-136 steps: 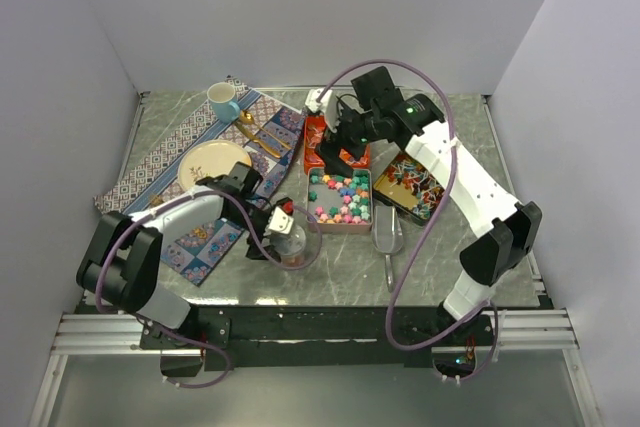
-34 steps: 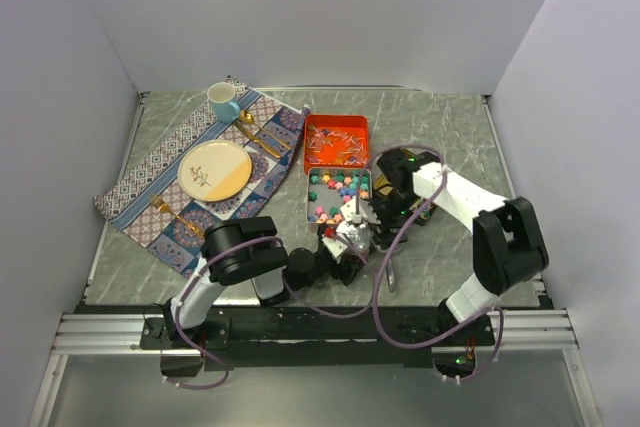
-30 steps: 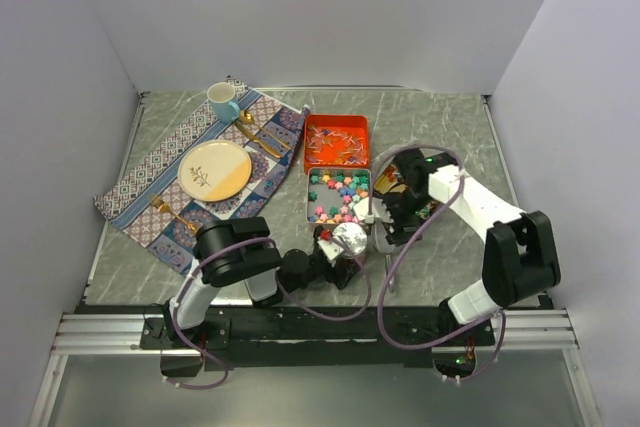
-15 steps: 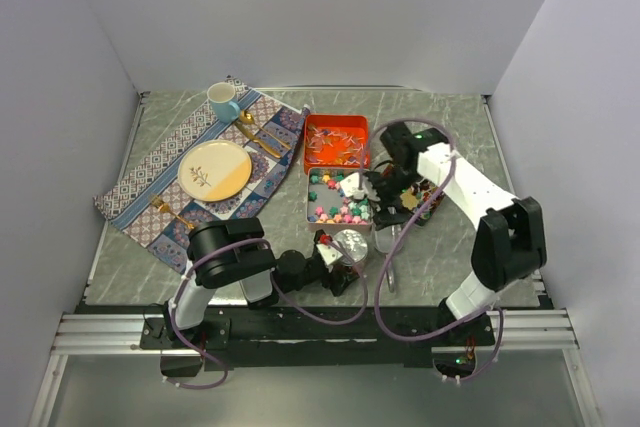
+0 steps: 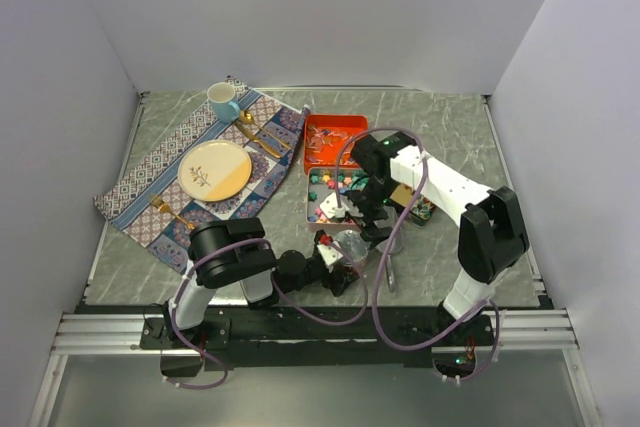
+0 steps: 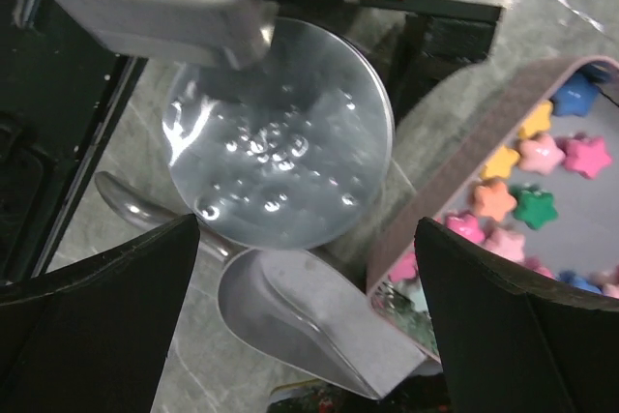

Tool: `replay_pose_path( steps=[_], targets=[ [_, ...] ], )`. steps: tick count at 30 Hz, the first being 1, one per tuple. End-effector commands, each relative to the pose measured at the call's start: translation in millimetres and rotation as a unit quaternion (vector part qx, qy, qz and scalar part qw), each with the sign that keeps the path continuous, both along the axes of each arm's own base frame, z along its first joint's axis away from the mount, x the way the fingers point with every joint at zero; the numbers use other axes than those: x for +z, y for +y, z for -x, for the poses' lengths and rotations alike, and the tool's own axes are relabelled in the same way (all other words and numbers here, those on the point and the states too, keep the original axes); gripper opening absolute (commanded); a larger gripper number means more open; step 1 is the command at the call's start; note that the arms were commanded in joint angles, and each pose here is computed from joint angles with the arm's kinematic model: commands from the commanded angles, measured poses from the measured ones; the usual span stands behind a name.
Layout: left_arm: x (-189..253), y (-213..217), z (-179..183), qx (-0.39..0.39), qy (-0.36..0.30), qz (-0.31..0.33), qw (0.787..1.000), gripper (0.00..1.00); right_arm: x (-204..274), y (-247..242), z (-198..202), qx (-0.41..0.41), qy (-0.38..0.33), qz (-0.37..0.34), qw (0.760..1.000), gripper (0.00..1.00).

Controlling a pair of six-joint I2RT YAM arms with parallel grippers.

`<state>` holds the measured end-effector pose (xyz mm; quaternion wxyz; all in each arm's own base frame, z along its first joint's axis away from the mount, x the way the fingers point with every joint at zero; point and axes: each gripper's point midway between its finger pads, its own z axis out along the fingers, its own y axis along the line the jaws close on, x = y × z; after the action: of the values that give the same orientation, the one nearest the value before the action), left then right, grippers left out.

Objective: Pack the candies
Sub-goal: Screw the bottle lid onto the packing bottle.

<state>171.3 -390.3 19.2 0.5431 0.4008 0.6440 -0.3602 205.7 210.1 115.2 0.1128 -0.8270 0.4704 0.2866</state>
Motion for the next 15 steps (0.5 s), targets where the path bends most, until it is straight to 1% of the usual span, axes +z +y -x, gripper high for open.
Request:
replay_pose_path(
  steps=[1,6,8,9,13,15],
  targets=[
    [-30.4,6.3,12.0,-0.01,0.04,-0.035,0.999,0.01,2.4,-16.6,32.7,0.015,0.048,0.042,0.998,1.0],
    [-33.3,6.8,12.8,-0.009,0.047,-0.037,0.998,0.01,3.0,-23.5,45.0,0.019,0.041,0.047,0.998,1.0],
    [-34.7,7.0,13.2,-0.008,0.052,-0.039,0.998,0.01,3.7,-30.1,55.9,0.018,0.037,0.051,0.998,1.0],
    [-35.0,8.5,8.7,0.007,0.053,-0.038,0.998,0.01,3.6,-33.1,60.2,0.017,0.035,0.054,0.998,1.0],
    [-38.2,10.9,5.8,0.018,0.056,-0.043,0.997,0.01,-4.0,-52.9,91.3,0.01,0.042,0.074,0.996,1.0],
    [-42.3,11.7,4.9,0.023,0.065,-0.048,0.996,0.01,0.9,-59.8,99.9,-0.004,0.032,0.074,0.997,1.0]
  ],
)
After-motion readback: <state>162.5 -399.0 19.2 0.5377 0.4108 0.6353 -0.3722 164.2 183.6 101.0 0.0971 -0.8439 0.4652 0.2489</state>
